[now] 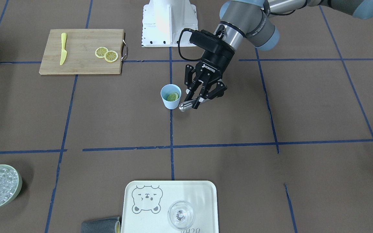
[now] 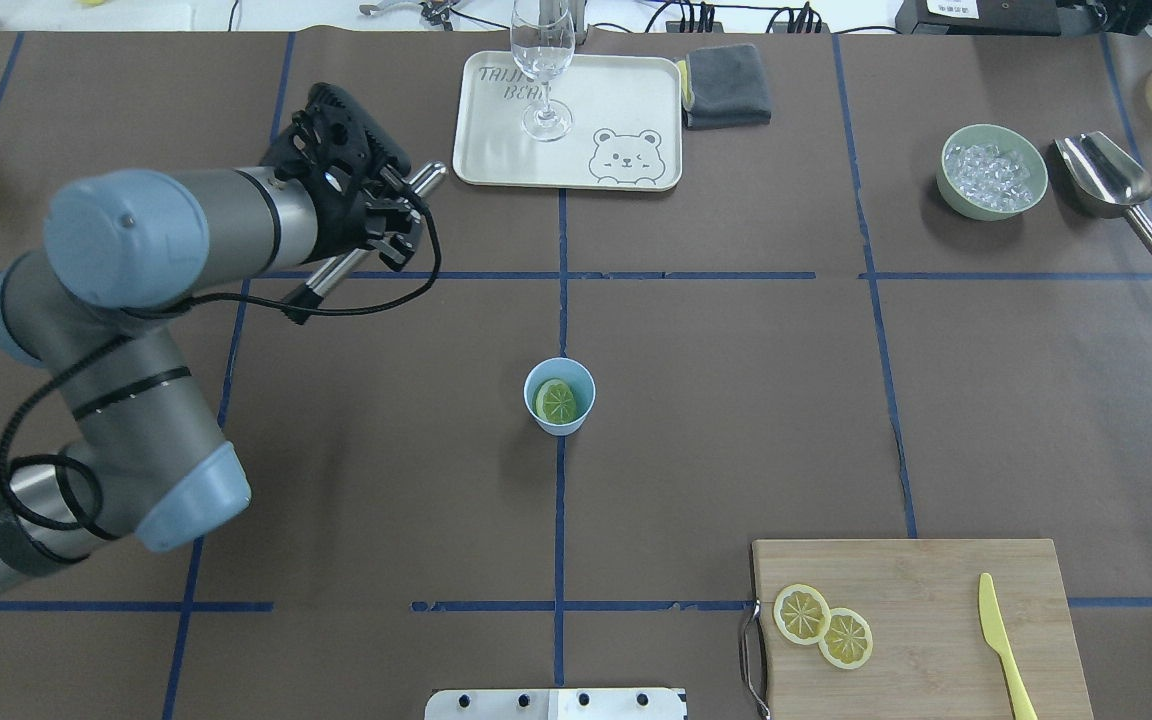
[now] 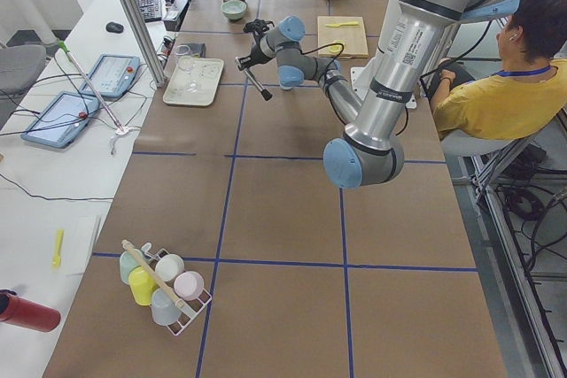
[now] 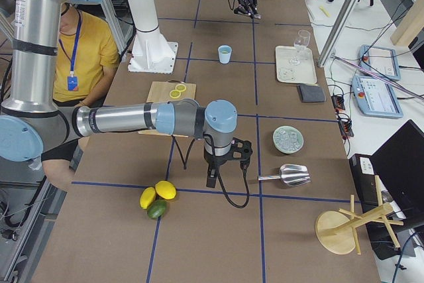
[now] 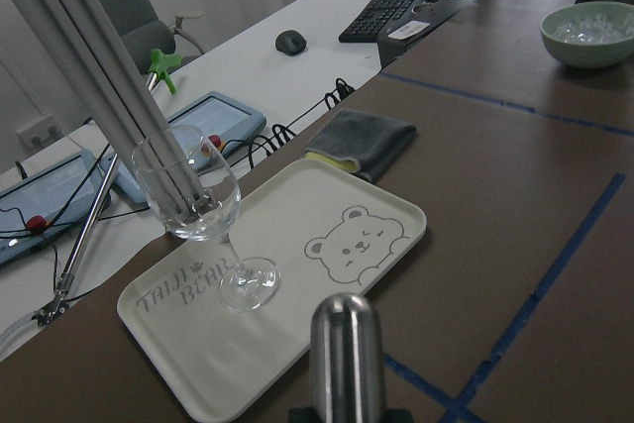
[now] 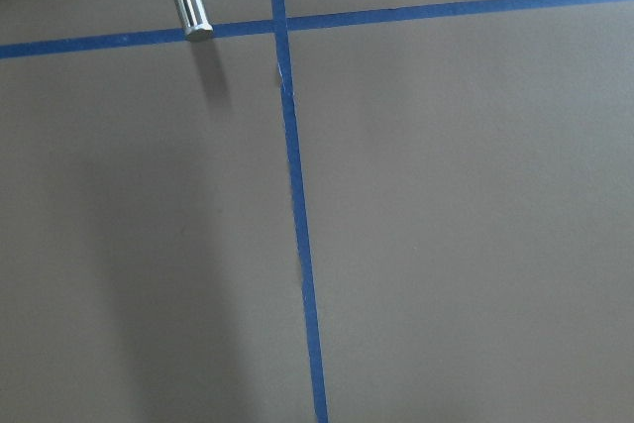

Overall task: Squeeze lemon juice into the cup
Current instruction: 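Lift the muddler out of the cup and carry it back with the left gripper, then stand the muddler upright on the table and open the left gripper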

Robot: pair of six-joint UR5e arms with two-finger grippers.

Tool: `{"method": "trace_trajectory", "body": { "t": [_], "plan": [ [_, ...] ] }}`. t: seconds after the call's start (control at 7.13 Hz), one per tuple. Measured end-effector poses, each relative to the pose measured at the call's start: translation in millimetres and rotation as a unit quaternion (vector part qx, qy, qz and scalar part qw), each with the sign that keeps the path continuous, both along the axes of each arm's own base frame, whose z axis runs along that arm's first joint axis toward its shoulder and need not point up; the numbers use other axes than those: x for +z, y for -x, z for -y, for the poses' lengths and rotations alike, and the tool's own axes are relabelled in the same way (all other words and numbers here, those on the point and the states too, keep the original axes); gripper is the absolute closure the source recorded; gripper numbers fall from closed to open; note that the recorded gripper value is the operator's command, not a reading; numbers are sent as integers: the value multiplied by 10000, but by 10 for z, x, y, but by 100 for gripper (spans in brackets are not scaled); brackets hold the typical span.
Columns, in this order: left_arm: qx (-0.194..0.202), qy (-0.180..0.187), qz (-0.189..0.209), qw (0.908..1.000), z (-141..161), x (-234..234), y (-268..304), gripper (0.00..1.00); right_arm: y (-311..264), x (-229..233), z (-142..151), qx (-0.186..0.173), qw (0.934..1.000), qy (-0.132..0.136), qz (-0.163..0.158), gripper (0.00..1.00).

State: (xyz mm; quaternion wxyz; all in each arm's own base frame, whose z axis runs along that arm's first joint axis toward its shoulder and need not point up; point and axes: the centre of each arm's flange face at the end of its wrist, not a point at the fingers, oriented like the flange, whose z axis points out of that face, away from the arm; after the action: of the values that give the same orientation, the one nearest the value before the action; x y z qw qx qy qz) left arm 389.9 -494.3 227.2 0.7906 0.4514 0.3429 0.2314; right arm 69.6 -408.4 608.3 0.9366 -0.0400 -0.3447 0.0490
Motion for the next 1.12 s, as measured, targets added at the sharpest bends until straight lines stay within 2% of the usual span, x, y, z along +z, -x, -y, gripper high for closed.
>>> {"method": "trace_trajectory", "body": {
  "t": [0.14, 0.28, 0.56, 0.7, 0.98, 1.12],
  "plan": [
    [148, 628, 357, 9973, 173, 242, 263, 100, 0, 5, 1, 0, 10000, 5, 0, 0],
    [145, 1162, 670, 9909, 248, 585, 493, 100, 0, 4, 4, 0, 10000, 0, 0, 0],
    [-10, 1949, 1016, 9755, 189, 1308, 795, 100, 0, 1, 9, 0, 10000, -6, 0, 0],
    [-306, 2448, 917, 9647, 148, 1555, 894, 100, 0, -10, 14, -1, 10000, -19, 0, 0],
    [-1129, 3500, 356, 9293, 97, 1793, 957, 100, 0, -33, 28, -5, 9999, -112, 0, 0],
    [-1361, 3770, 188, 9160, 64, 1898, 979, 100, 0, -44, 43, -6, 9997, -238, 0, 0]
  ]
}}
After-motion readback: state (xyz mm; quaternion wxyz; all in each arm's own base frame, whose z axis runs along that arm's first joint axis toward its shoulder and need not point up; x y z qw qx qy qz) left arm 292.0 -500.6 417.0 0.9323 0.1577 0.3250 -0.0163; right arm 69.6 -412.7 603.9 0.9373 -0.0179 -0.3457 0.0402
